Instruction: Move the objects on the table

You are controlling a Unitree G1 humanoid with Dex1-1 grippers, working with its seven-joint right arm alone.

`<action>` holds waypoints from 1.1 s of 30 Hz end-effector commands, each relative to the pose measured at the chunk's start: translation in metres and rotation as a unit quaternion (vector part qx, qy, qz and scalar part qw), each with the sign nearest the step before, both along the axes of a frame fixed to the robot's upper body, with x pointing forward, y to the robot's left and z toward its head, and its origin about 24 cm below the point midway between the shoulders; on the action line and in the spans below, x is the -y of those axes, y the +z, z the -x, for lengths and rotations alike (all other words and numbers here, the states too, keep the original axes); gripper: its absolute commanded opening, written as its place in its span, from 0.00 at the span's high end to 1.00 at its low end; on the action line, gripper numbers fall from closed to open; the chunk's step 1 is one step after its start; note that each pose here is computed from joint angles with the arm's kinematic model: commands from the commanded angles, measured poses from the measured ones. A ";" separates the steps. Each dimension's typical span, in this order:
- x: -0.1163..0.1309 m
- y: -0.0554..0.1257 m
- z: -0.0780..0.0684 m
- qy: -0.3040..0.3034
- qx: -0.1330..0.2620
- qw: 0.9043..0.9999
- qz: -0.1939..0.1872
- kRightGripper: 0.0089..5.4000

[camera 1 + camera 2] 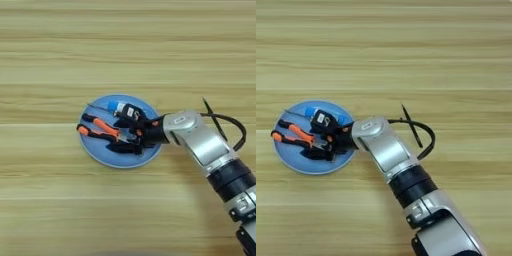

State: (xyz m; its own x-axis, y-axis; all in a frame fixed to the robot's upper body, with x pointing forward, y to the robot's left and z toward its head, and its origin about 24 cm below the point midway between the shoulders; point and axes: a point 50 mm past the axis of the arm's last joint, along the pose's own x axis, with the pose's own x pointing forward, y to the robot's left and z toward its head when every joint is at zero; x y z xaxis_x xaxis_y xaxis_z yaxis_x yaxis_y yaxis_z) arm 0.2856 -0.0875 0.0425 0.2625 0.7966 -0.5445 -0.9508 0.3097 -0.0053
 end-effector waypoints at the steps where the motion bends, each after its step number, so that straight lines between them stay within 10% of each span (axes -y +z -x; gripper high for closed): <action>1: -0.006 0.027 -0.014 0.004 0.062 0.998 -0.011 0.45; 33: -0.006 0.069 -0.010 -0.008 0.114 0.990 -0.080 0.57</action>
State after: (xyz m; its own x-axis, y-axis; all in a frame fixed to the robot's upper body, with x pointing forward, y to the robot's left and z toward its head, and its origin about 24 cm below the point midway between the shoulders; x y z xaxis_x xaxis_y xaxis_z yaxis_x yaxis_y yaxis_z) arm 0.2853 -0.0815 0.0743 0.3073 0.8476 -0.4326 -0.9464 0.3197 -0.0458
